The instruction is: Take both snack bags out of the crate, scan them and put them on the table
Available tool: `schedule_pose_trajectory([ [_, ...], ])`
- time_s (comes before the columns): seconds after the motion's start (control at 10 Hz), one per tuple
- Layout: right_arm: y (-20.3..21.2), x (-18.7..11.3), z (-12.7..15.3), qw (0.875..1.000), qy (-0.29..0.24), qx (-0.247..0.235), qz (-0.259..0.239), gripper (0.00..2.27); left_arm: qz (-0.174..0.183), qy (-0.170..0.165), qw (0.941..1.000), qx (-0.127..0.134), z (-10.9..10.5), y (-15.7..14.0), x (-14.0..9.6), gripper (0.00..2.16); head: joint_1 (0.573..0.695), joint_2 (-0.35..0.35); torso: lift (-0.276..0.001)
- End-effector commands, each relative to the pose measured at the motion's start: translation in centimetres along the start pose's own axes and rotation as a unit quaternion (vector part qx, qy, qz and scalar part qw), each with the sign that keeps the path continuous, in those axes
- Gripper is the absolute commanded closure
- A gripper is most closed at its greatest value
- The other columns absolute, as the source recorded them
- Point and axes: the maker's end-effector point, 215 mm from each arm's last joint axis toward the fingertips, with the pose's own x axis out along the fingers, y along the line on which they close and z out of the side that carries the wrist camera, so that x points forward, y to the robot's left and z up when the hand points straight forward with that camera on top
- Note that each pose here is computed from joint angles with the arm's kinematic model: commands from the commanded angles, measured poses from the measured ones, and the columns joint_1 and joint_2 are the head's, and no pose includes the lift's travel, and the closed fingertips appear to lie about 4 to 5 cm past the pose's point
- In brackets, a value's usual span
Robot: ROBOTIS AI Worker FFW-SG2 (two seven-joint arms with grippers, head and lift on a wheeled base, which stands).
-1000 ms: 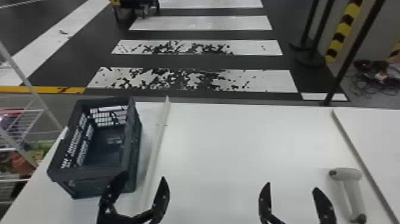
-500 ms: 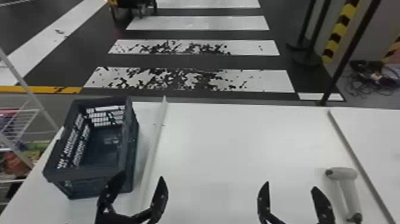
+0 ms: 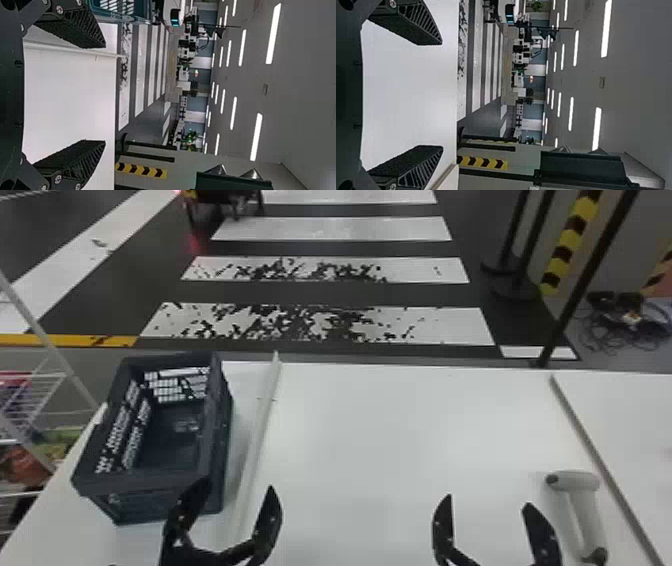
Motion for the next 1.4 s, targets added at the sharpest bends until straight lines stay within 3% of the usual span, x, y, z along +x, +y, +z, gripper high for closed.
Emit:
schedule_pose_trajectory([
  [0.0, -0.05, 0.03, -0.01, 1.000, 0.000, 0.001, 0.000, 0.06, 0.000, 0.000, 1.0000, 0.000, -0.01, -0.06, 0.00, 0.14, 0.695, 0.056, -0.093],
  [1.3, -0.53, 0.18, -0.17, 1.000, 0.002, 0.002, -0.004, 0.06, -0.003, 0.006, 1.0000, -0.003, -0.32, -0.57, 0.26, 0.14, 0.695, 0.038, -0.093],
])
